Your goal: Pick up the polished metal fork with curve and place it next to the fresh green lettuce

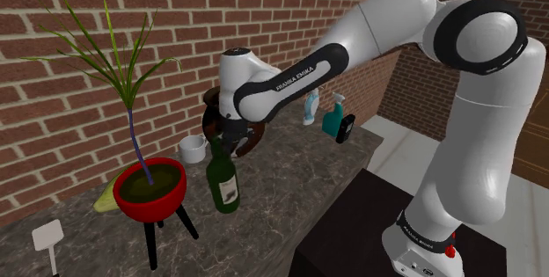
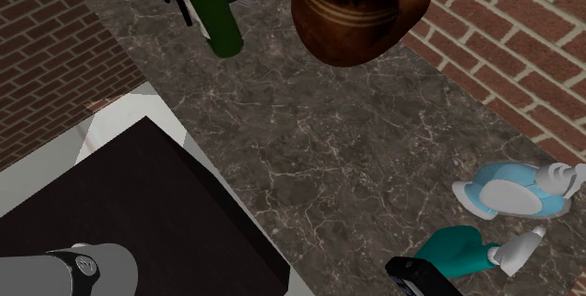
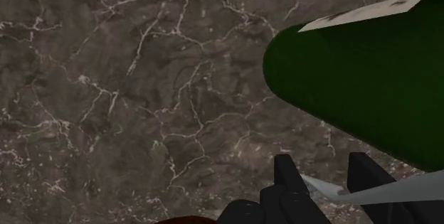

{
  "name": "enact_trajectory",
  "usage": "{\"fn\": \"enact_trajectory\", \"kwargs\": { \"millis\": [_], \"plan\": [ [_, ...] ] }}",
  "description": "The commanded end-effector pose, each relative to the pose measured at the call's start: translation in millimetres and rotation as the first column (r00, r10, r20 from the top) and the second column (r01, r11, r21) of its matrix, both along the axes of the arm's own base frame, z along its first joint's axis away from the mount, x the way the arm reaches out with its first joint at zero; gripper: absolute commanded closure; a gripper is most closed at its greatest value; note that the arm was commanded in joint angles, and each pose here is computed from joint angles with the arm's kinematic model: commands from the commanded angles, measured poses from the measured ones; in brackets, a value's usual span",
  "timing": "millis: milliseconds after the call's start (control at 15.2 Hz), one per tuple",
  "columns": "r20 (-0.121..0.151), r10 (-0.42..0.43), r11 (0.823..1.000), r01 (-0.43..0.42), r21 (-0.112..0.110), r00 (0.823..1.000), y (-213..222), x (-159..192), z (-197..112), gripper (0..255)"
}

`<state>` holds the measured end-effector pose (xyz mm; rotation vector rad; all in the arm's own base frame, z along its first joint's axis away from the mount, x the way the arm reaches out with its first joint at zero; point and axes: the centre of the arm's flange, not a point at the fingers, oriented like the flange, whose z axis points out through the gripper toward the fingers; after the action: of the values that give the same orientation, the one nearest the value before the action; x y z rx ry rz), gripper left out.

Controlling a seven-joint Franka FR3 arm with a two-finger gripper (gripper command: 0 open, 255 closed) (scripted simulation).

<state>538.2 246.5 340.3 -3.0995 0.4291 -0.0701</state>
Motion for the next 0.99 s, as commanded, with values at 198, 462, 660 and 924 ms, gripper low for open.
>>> {"fn": "enact_trajectory", "kwargs": {
  "millis": [198, 462, 660, 924],
  "plan": [
    [0.000, -0.002, 1.000, 0.002, 0.000, 1.000, 65, -3, 1, 255],
    [0.000, -0.002, 1.000, 0.002, 0.000, 1.000, 118, -5, 1, 255],
    [0.000, -0.002, 1.000, 0.002, 0.000, 1.000, 158, -6, 1, 255],
    [0.000, -0.002, 1.000, 0.002, 0.000, 1.000, 195, -7, -4, 255]
  ]
}}
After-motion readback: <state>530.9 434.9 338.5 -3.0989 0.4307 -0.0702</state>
